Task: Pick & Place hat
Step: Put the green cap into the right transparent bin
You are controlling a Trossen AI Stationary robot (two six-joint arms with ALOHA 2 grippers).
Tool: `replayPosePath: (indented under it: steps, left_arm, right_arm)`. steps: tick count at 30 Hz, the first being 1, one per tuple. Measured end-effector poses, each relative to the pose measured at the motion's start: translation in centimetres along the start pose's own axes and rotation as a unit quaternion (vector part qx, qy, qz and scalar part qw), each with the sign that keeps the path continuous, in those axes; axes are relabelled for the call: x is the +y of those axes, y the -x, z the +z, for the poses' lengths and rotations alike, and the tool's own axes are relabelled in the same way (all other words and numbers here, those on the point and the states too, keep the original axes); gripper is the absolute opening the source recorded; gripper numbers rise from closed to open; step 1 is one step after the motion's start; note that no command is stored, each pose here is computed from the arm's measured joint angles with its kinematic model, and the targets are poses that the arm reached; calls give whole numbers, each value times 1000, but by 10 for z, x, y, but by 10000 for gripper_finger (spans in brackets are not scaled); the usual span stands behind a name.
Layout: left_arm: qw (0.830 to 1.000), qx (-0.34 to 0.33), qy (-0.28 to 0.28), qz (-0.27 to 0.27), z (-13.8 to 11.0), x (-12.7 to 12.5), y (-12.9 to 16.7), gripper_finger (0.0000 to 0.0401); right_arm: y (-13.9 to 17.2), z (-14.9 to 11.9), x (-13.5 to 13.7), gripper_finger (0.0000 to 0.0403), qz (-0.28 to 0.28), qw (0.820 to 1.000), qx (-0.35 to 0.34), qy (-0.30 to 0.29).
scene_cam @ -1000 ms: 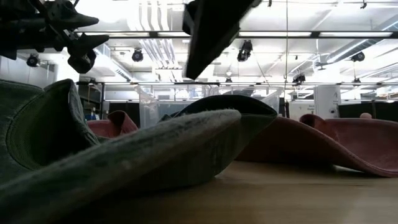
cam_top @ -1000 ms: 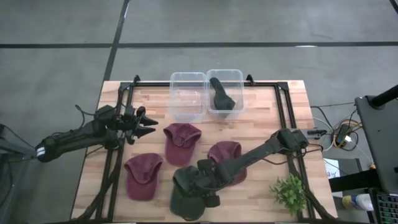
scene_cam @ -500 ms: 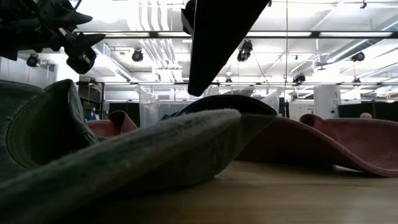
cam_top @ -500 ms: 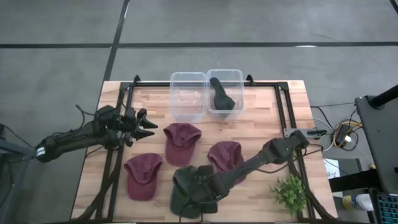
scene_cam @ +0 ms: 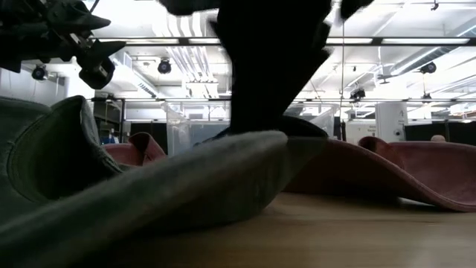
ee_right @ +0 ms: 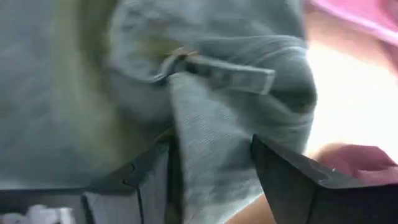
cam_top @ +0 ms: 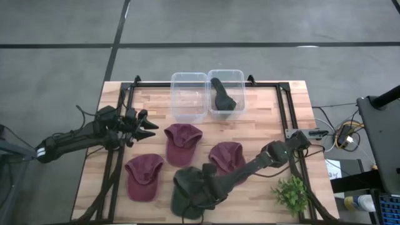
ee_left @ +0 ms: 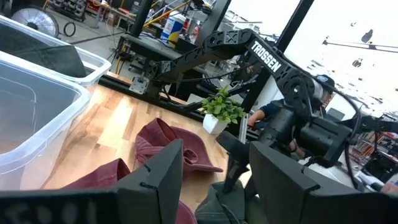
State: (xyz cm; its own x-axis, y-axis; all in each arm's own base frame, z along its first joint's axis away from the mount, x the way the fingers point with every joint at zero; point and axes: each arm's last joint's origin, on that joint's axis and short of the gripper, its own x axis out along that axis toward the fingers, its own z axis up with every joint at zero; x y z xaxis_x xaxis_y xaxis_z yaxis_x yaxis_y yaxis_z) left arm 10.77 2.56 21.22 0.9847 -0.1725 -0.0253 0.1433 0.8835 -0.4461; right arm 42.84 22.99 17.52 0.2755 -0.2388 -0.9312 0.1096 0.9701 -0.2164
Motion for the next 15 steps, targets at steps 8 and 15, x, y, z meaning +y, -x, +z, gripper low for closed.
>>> replayPosePath:
  steps: [8,15]
  left_arm:
    - [1000,4,5,-10,0,-1,0,178]
    - [1000,5,12,-11,0,-1,0,178]
  right_arm:
    - [-8,-4,-2,76,-47,997,5,-55]
    - [14,7,-5,10,-35,996,-26,-75]
